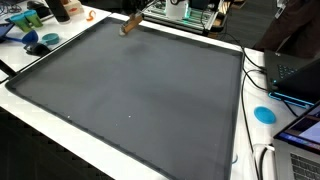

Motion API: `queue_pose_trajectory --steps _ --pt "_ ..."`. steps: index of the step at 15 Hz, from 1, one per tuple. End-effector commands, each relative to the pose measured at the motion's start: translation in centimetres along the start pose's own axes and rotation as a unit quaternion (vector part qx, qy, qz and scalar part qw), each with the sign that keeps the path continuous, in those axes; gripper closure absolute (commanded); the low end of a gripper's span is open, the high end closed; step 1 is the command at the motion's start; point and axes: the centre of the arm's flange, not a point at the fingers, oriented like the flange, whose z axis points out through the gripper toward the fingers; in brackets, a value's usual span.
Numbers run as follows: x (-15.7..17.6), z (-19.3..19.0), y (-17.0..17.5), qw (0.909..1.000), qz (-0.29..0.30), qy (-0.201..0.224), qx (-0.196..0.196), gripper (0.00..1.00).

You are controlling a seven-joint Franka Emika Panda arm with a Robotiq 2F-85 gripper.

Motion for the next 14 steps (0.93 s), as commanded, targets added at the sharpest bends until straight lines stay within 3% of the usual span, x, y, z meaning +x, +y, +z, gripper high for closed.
queue_pose_trajectory --steps 1,6,10,14 --pt "-0.7 -1.4 0.9 0.9997 -0.002 -0.005 0.024 0.75" --pt "-0.4 -2.9 3.1 0.9981 0.006 0.001 0.061 0.75" --pt "0.1 -3.7 6.8 0.9963 0.005 0.021 0.083 0.75" --pt "0.3 -3.7 11.6 0.9896 0.003 0.043 0.137 0.75"
